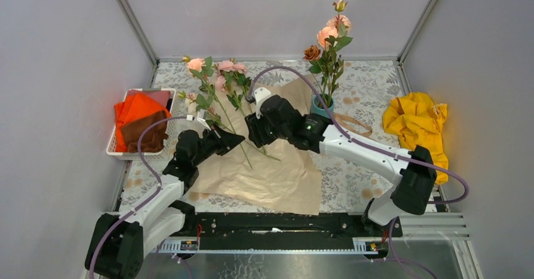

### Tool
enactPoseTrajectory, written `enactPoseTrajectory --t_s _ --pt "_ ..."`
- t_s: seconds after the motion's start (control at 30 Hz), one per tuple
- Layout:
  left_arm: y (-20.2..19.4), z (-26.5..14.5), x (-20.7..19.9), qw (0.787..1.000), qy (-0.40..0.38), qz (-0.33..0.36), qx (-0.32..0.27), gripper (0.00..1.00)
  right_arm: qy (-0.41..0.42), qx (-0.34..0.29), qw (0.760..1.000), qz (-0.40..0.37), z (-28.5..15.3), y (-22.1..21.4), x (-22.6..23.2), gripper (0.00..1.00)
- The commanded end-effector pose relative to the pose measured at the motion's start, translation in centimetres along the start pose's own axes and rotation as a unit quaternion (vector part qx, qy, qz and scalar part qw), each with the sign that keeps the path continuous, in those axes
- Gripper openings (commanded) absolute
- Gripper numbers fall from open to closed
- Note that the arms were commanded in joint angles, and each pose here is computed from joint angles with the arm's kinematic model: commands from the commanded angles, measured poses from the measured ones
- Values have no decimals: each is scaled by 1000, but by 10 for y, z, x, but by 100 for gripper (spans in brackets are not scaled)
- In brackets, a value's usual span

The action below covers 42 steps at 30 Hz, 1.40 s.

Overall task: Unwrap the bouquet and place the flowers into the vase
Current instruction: Pick up the fake flower from the wrapping paper.

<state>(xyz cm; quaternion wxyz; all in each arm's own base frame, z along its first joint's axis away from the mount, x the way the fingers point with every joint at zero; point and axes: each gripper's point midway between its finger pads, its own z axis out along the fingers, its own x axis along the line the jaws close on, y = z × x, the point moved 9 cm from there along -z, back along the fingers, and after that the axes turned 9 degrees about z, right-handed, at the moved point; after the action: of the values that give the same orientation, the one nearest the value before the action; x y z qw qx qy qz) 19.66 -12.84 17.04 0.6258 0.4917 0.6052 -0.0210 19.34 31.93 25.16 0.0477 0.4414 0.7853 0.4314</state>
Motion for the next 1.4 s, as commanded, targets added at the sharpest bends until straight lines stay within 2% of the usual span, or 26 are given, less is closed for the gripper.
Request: enactPoseTrajectory --t_s 0.0,0.43,0.9,1.37 --pt "5 -2 -20 997 -27 67 -1 0 -42 -99 994 -18 -37 44 2 55" --pt "-28 3 -54 990 -37 132 43 0 -61 -147 987 -20 -37 92 3 57" --pt "-48 2 -70 985 -33 158 61 0 -53 -140 989 8 -22 113 -23 56" --pt "-59 -1 -78 982 -38 171 74 0 -50 -96 994 23 20 110 -36 54"
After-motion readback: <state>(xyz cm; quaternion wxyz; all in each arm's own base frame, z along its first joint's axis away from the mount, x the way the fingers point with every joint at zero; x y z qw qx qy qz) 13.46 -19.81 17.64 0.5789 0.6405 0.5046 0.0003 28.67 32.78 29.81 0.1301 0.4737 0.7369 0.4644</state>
